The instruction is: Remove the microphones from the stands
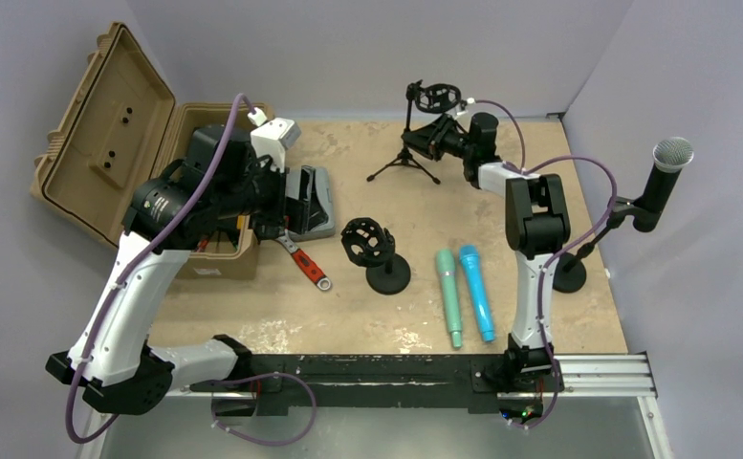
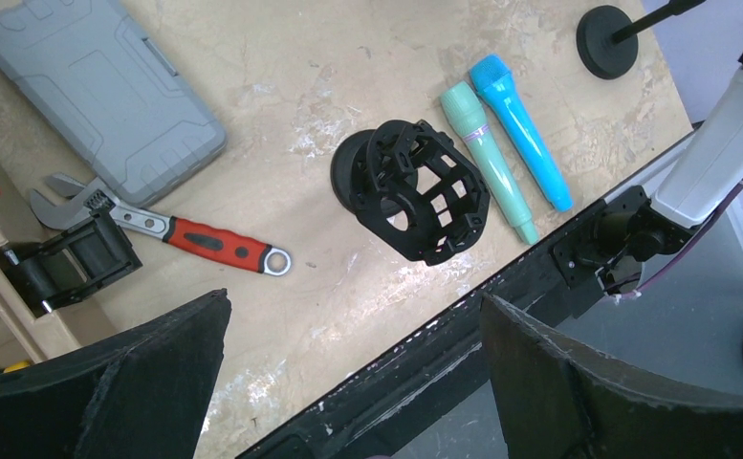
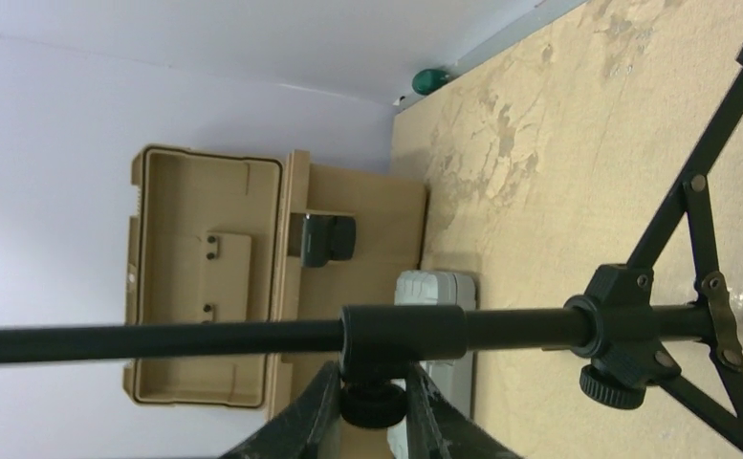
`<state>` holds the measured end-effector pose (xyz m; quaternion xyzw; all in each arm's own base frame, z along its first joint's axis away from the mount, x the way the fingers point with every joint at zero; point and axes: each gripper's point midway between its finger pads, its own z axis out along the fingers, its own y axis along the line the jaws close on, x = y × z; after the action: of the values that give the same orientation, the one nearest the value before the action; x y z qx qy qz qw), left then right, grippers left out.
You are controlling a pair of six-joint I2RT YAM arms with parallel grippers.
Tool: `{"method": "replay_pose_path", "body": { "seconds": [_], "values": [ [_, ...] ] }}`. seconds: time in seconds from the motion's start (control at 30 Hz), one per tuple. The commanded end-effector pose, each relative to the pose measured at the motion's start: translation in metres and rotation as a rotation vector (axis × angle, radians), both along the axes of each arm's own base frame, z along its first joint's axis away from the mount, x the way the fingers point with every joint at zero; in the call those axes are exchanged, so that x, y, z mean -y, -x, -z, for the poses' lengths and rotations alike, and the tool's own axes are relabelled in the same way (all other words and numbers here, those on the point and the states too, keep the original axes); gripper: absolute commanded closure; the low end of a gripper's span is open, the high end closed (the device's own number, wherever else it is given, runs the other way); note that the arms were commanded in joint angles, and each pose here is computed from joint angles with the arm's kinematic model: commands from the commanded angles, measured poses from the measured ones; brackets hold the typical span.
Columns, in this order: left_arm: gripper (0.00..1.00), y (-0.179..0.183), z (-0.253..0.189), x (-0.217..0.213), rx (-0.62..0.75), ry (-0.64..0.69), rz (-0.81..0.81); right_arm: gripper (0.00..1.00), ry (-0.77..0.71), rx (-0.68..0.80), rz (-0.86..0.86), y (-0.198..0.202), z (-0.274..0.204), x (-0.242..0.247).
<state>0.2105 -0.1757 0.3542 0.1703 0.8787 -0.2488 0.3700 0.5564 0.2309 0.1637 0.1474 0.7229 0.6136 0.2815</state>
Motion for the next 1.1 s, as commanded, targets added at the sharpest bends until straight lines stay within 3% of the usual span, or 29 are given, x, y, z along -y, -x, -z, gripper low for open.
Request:
{"method": "replay_pose_path", "body": {
  "seconds": [0.0,0.33,0.53,0.6,0.77,0.97,1.07],
  "values": [
    [0.0,-0.001,-0.016,0.001,0.052,0.019,0.012,1.0,0.074,0.02,-0.154,0.043,-0.004,-0.003],
    [0.0,-0.006,-0.019,0.013,0.029,0.047,0.039,1.0,-0.007,0.014,-0.333,0.085,-0.038,-0.009],
    [0.0,-0.008,-0.019,0.014,0.029,0.051,0.036,1.0,0.017,-0.08,-0.353,0.104,0.0,-0.005],
    [0.0,-0.008,-0.019,0.013,0.027,0.048,0.034,1.0,0.121,-0.111,-0.319,0.103,0.025,0.0],
    [0.0,-0.008,-0.018,0.013,0.024,0.046,0.03,1.0,0.621,-0.089,-0.103,0.071,0.063,0.039],
    [0.0,-0.01,-0.02,0.018,0.024,0.061,0.043,1.0,0.953,0.042,0.027,0.054,0.075,0.055],
    [0.0,-0.01,-0.02,0.016,0.029,0.058,0.036,1.0,0.982,0.093,0.004,0.059,0.073,0.046]
  ]
}}
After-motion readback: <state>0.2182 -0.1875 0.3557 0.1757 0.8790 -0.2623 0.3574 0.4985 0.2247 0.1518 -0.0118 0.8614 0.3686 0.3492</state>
